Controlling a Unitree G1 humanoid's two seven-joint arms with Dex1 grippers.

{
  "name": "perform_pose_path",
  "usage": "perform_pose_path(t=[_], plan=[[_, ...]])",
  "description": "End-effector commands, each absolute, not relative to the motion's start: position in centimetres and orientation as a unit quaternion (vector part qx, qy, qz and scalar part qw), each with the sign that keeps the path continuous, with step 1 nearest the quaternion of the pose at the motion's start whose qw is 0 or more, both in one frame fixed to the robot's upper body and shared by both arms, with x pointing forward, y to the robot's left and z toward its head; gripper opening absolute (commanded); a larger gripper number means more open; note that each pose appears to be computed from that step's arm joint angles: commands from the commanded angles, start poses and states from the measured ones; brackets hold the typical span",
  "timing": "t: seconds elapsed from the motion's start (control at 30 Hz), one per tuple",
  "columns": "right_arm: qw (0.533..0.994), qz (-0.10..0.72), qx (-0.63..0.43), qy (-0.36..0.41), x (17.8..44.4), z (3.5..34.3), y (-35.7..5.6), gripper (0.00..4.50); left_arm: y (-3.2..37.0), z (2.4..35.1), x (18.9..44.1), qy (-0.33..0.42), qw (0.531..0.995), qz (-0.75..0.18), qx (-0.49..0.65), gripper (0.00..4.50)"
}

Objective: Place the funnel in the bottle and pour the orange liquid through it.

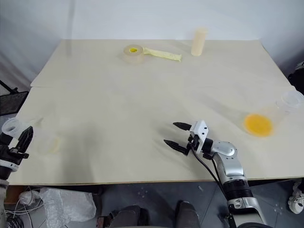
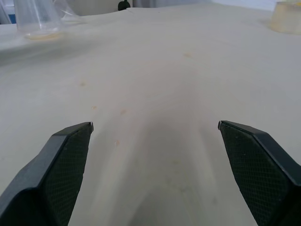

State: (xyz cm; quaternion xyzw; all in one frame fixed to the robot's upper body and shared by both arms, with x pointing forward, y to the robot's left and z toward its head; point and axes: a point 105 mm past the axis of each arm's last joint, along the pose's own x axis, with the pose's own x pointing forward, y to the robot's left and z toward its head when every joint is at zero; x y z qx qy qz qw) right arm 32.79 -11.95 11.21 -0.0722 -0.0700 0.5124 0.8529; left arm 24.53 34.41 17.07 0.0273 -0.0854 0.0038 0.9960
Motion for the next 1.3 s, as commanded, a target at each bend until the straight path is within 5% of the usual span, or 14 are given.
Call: perform_pose_path(t=[0.03, 0.37, 0.63, 1.23, 1.3], plan=[[0.857, 0.498, -0.085, -0.102, 33.0, 13.3, -12.7, 4.50, 29.5, 20.3, 27.3, -0.113, 0.983, -0.127, 0.067, 2.36], [0.824, 0.552, -0.084, -0.098, 30.1, 15.7, -13.4, 4.50, 18.0, 24.3, 34.1, -0.170, 0.915, -0.363, 0.038, 2.36], [0.821, 0.553, -0.099, -0.100, 28.0, 17.7, -14.2, 4.50, 8.7, 22.9, 36.4, -0.143, 0.845, -0.513, 0.049, 2.36], [0.847, 0.514, -0.109, -0.085, 26.3, 16.9, -15.5, 4.50, 3.6, 19.4, 36.2, -0.095, 0.791, -0.596, 0.098, 2.36], [0.847, 0.513, -0.111, -0.085, 26.4, 16.9, -15.5, 4.50, 3.6, 19.2, 35.9, -0.090, 0.788, -0.602, 0.097, 3.08]])
